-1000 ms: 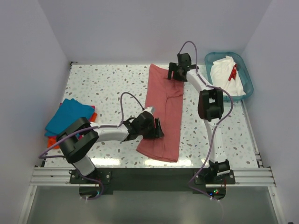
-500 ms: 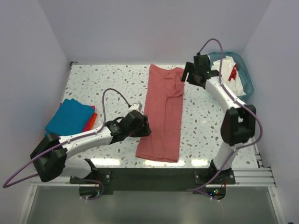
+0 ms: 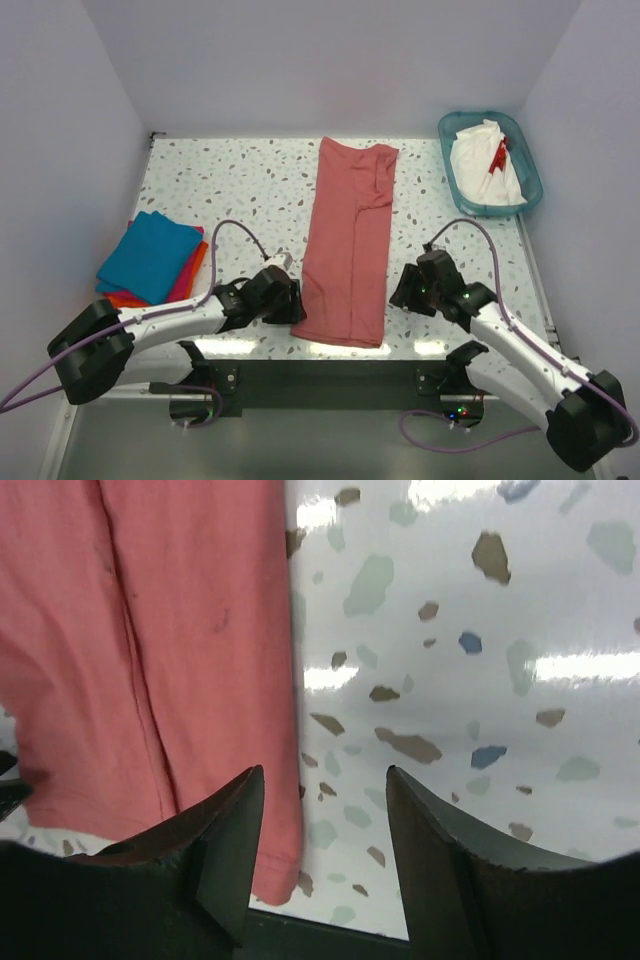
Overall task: Fold and stack the t-shirts
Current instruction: Fold the tshirt
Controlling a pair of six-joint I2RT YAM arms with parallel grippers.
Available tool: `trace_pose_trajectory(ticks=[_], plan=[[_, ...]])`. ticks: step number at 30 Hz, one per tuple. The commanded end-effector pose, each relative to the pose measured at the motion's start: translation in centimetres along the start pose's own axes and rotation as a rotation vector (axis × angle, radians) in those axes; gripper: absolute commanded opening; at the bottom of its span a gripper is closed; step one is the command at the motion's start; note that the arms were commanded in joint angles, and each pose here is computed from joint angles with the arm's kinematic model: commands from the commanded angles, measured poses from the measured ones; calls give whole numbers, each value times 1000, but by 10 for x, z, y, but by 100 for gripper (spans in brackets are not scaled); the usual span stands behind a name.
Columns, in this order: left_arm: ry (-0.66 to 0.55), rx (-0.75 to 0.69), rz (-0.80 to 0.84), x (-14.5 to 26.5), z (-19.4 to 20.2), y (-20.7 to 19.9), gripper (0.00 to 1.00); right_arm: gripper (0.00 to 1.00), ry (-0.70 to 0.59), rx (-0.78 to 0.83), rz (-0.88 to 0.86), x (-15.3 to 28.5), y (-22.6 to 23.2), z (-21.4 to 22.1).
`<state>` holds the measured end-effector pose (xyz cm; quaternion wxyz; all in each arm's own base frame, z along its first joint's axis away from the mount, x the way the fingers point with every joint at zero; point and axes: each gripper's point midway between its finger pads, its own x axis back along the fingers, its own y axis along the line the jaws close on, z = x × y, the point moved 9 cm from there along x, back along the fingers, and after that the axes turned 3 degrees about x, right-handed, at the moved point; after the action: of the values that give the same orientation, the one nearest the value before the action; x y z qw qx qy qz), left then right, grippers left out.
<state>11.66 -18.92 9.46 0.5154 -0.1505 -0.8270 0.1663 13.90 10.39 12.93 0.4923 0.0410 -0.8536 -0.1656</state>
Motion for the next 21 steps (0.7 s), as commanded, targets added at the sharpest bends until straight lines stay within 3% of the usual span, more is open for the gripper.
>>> trace_pose_trajectory(ticks=[1, 12, 21], plan=[[58, -3, 10, -1, 16, 6, 58, 55, 52, -132, -56, 8, 0, 20], [136, 28, -54, -1, 47, 13, 46, 53, 280, -102, -83, 9, 7, 65], [167, 14, -77, 2, 61, 13, 36, 53, 336, -83, -76, -5, 14, 84]])
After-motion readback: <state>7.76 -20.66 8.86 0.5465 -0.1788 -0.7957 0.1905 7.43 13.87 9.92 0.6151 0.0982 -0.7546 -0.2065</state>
